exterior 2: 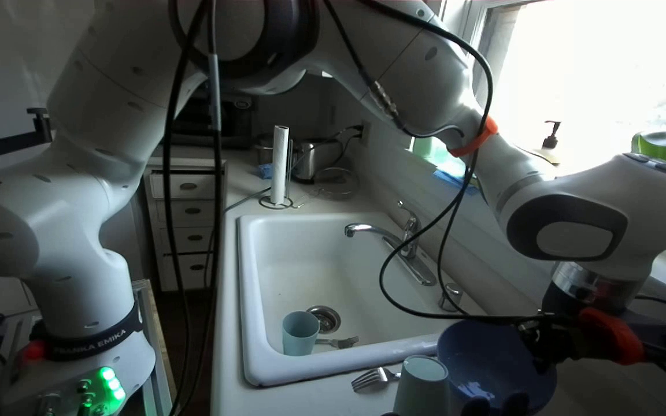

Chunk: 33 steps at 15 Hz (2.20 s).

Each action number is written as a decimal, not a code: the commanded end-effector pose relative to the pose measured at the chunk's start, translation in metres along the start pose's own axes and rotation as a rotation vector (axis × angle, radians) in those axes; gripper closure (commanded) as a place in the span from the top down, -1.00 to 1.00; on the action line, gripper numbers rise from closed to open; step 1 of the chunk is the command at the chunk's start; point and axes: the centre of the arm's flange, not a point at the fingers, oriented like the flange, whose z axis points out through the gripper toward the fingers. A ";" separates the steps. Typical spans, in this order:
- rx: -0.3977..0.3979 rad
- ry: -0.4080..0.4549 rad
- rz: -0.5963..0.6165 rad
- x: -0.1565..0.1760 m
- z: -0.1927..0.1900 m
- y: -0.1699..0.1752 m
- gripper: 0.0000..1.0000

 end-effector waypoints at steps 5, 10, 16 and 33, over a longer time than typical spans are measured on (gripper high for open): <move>0.002 -0.003 0.109 -0.006 0.034 0.027 -0.97; -0.009 0.003 0.133 0.002 0.026 0.026 -0.12; -0.016 -0.011 0.230 0.021 0.006 0.008 0.70; -0.036 0.062 0.761 0.020 -0.100 -0.063 1.00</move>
